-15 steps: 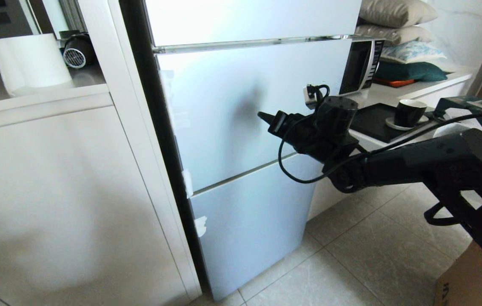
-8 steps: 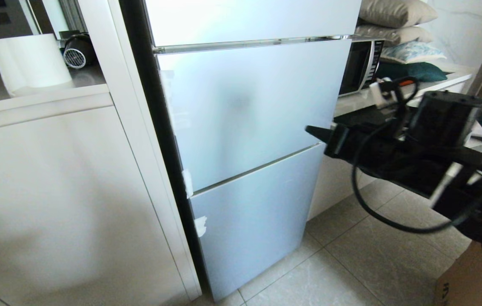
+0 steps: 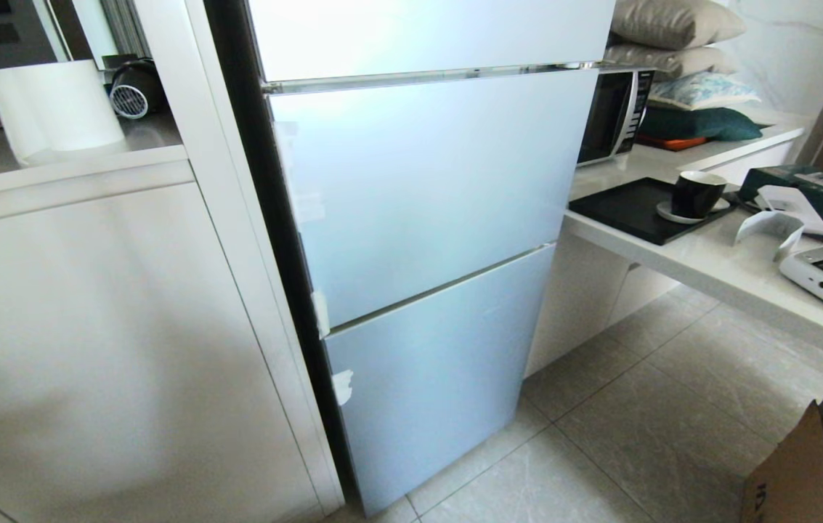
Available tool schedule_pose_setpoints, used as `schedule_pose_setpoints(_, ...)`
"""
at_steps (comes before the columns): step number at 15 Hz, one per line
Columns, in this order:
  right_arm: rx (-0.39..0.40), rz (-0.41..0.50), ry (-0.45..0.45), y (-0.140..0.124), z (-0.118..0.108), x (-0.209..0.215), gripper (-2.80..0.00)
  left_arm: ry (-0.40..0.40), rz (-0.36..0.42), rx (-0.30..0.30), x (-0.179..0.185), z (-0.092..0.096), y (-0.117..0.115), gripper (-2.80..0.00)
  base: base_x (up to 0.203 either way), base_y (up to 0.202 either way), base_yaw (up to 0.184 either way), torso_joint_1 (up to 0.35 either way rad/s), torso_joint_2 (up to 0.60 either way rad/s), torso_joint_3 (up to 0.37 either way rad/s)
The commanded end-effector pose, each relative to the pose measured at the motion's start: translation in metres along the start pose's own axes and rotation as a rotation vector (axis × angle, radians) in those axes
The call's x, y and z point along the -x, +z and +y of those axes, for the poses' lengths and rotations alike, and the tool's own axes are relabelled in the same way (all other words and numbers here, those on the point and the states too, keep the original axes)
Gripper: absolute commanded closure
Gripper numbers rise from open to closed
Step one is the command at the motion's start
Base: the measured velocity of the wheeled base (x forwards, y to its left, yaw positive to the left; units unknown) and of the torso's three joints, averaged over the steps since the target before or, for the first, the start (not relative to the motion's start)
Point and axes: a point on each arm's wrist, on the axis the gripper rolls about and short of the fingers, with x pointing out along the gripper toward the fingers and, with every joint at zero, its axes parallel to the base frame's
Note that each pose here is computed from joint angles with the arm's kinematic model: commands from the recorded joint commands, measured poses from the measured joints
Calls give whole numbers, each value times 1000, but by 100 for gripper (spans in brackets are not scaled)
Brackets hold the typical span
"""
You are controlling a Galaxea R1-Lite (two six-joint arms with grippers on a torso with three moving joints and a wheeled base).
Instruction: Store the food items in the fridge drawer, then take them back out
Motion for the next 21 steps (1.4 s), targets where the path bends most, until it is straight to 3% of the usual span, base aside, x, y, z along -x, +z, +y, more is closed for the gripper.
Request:
schedule_pose_setpoints(1, 53, -134, -64, -38, -2, 58, 0, 2, 2, 0, 0, 0, 0, 0, 0, 0, 0, 0, 0, 0)
schedule_pose_setpoints(5, 166, -133, -117, -84, 1, 83, 0, 2, 1, 0, 0, 0, 0, 0, 0, 0, 0, 0, 0, 0)
schedule_pose_setpoints(7, 164, -52, -131, -95, 1, 81, 0, 2, 3, 0, 0, 0, 0, 0, 0, 0, 0, 0, 0, 0)
schedule_pose_setpoints(10, 104, -59, -137, -95, 1, 81, 0, 1, 1, -1, 0, 0, 0, 0, 0, 0, 0, 0, 0, 0)
schedule_pose_setpoints(21, 49, -65, -175, -95, 0, 81, 0, 2, 3, -1, 0, 0, 0, 0, 0, 0, 0, 0, 0, 0)
